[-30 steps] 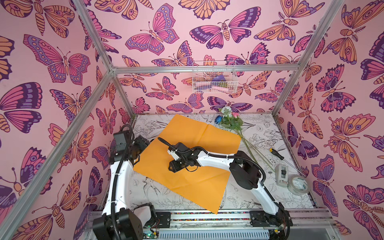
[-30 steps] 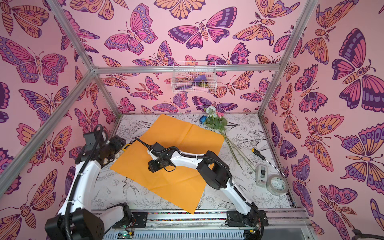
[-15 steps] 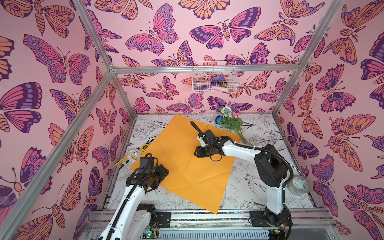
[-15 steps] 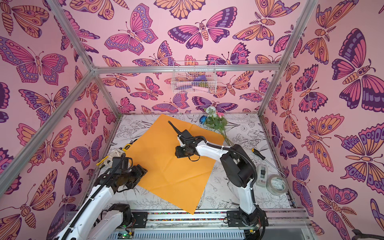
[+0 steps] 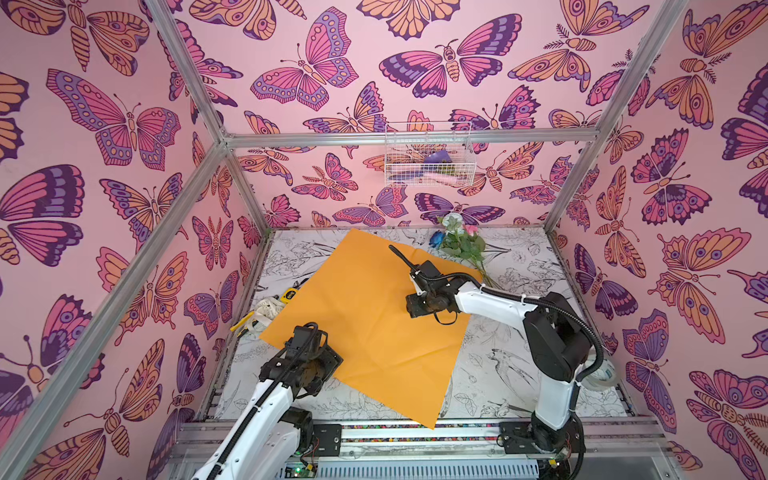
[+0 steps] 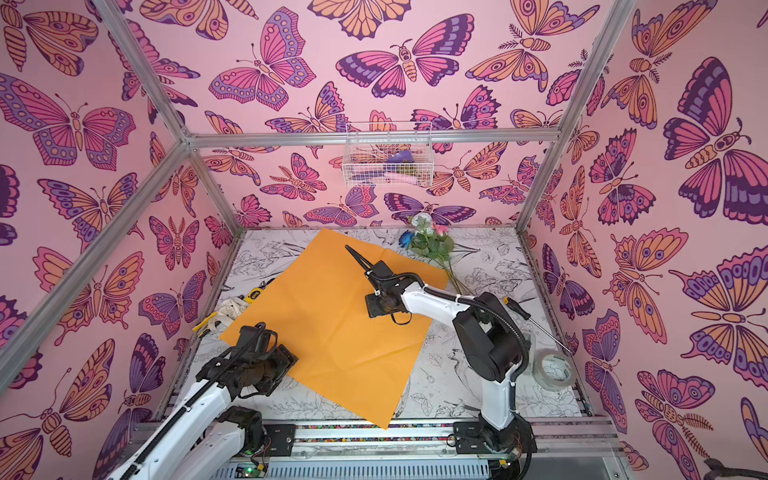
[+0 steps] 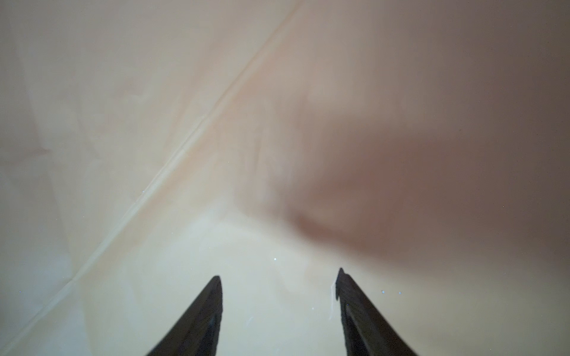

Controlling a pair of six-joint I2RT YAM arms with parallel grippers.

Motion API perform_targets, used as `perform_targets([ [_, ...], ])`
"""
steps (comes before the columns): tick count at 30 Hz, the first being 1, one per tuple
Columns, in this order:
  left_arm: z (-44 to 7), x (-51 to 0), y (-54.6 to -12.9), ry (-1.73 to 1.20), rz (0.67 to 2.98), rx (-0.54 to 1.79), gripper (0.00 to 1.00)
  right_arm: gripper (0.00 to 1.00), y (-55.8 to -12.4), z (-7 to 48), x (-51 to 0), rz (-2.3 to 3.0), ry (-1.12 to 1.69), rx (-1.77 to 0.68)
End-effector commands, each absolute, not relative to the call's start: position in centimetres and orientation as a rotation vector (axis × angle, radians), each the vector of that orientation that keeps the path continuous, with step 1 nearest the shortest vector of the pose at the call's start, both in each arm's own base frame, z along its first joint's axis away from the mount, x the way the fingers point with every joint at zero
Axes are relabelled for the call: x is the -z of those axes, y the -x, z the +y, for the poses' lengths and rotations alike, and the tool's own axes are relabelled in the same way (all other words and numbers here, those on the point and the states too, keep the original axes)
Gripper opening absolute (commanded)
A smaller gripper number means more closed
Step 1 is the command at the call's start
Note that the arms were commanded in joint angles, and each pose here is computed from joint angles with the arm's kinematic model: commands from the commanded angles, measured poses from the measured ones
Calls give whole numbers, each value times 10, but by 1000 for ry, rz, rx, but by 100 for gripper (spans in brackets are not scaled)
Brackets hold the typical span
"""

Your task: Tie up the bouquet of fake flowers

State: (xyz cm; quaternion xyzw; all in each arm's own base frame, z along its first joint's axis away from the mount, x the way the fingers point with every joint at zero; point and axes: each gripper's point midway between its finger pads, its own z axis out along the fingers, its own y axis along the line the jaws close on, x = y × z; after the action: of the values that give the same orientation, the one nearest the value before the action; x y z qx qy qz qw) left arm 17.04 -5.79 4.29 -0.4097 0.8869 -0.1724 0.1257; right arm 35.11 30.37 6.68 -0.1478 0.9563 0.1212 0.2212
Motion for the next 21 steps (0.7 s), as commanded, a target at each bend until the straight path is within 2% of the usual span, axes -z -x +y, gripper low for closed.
perform_targets([
  [1, -55, -32, -161, 1325, 2569, 476, 76, 61, -351, 291, -54, 2678, 424, -245],
  [5, -56, -27, -160, 1319, 2590, 472, 77, 61, -352, 290, -47, 2691, 420, -239],
  [8, -60, -23, -166, 1305, 2583, 498, 70, 61, -354, 288, -45, 2694, 410, -231],
  [10, -62, -21, -172, 1290, 2571, 526, 59, 61, -355, 284, -44, 2694, 399, -216],
  [13, -66, -21, -182, 1239, 2576, 546, 25, 60, -358, 275, -40, 2704, 375, -195],
  [16, -68, -20, -188, 1168, 2617, 530, 4, 60, -358, 266, -35, 2722, 344, -199],
  [17, -69, -20, -189, 1145, 2633, 524, 0, 60, -358, 264, -33, 2729, 334, -201],
  [21, -74, -18, -196, 1038, 2705, 500, 0, 60, -358, 254, -27, 2747, 291, -195],
])
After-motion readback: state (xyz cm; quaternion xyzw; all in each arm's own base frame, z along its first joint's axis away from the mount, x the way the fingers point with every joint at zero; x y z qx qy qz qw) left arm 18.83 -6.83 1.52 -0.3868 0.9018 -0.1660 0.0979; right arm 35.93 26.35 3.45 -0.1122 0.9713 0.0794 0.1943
